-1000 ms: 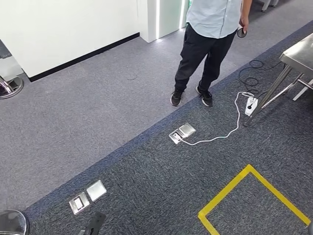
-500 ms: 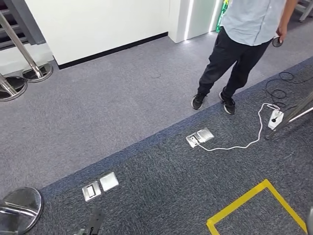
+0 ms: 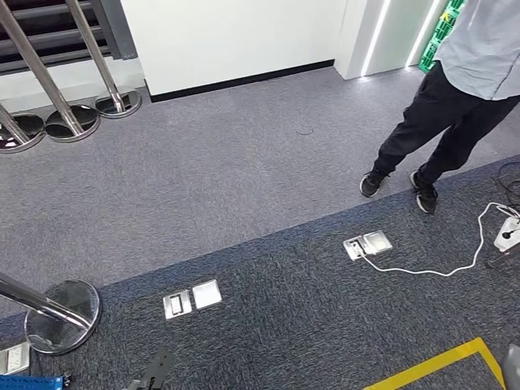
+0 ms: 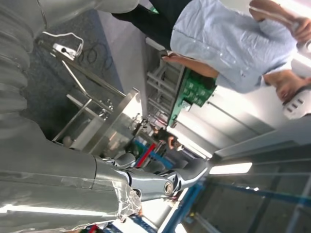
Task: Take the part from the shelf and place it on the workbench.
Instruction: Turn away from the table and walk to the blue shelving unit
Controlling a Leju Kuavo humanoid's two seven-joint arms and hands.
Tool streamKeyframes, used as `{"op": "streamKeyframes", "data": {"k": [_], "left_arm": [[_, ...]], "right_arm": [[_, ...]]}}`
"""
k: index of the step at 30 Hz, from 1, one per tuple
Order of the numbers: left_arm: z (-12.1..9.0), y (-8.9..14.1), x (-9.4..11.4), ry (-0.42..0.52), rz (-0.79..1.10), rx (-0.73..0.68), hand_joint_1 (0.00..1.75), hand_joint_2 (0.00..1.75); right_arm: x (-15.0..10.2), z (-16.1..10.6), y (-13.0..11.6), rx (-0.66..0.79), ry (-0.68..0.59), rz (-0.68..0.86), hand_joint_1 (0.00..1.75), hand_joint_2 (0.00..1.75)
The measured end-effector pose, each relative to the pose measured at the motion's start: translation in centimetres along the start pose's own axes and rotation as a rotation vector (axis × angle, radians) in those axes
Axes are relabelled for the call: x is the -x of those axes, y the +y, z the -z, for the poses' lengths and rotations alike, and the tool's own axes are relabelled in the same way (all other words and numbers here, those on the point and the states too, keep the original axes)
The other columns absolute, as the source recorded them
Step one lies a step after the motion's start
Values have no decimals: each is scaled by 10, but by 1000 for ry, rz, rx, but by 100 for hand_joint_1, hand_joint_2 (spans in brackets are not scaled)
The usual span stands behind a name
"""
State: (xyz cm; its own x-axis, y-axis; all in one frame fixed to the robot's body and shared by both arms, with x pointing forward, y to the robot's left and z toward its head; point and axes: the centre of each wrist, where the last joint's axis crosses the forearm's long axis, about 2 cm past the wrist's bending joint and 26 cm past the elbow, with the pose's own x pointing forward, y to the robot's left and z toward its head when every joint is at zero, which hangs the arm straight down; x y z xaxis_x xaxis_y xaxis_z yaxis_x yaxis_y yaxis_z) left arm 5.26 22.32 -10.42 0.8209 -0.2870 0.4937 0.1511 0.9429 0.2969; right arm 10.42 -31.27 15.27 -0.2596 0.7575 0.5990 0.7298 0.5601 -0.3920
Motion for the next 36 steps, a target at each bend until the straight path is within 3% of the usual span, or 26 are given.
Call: {"op": "streamKeyframes", "data": {"k": [36], "left_arm": [[2, 3, -1, -24, 4, 0, 0, 0]], "right_arm": [[-3, 2, 18, -52, -23, 30, 0, 175]]}}
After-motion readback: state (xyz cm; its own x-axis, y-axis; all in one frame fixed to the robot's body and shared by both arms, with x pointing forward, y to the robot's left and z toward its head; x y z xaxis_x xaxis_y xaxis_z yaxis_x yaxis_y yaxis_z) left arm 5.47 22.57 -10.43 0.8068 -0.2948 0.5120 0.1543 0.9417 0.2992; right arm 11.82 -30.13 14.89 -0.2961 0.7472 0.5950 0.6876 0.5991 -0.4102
